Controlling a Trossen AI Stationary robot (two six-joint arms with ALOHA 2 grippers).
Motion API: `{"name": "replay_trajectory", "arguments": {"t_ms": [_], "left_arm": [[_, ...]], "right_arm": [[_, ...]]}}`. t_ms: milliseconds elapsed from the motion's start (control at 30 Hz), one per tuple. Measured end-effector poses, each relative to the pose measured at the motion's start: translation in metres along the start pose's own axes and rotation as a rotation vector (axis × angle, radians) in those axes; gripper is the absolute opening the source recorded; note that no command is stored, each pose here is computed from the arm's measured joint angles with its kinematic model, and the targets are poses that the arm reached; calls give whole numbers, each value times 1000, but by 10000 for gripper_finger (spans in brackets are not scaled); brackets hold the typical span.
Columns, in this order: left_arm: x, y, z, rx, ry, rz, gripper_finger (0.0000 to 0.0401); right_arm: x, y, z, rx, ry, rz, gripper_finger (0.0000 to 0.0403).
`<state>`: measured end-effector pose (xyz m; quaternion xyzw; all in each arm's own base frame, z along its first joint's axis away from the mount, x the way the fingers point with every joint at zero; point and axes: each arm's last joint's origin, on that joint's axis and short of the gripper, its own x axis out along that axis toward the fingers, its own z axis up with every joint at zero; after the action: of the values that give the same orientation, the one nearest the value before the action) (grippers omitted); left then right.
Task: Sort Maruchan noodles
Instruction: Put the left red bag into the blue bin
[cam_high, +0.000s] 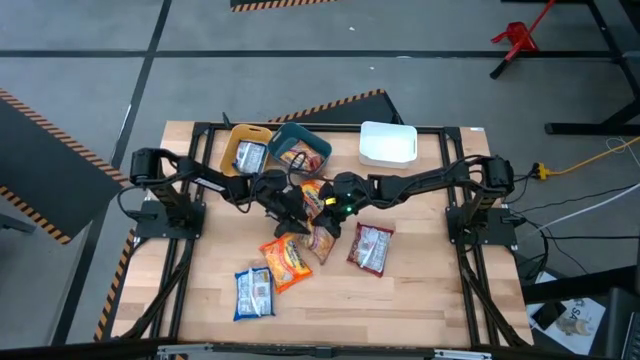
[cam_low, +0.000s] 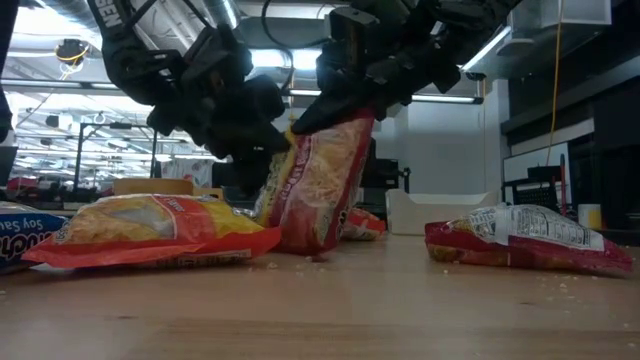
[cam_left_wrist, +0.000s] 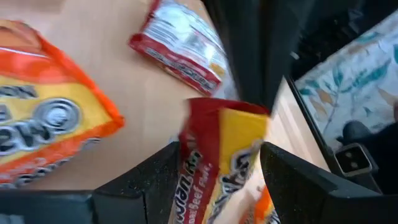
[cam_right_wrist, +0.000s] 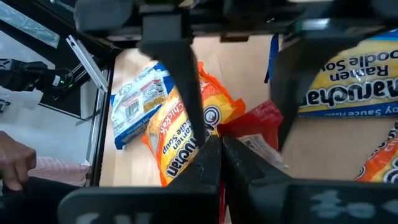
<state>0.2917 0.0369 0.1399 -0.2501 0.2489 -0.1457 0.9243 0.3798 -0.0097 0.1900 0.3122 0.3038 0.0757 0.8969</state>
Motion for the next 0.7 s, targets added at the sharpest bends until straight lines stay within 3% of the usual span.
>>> {"name": "replay_trajectory", "arguments": {"t_ms": [133,333,700], "left_arm": [[-2,3,2,-5,-22,21,216],[1,-6,3,27,-17,-75,216],[13,-25,-5,57,17,-120,213]], "right_arm": [[0,0,0,-8,2,9,0],[0,1,1,-34,-4,13,0],[0,3,4,-54,-44,24,0]]}}
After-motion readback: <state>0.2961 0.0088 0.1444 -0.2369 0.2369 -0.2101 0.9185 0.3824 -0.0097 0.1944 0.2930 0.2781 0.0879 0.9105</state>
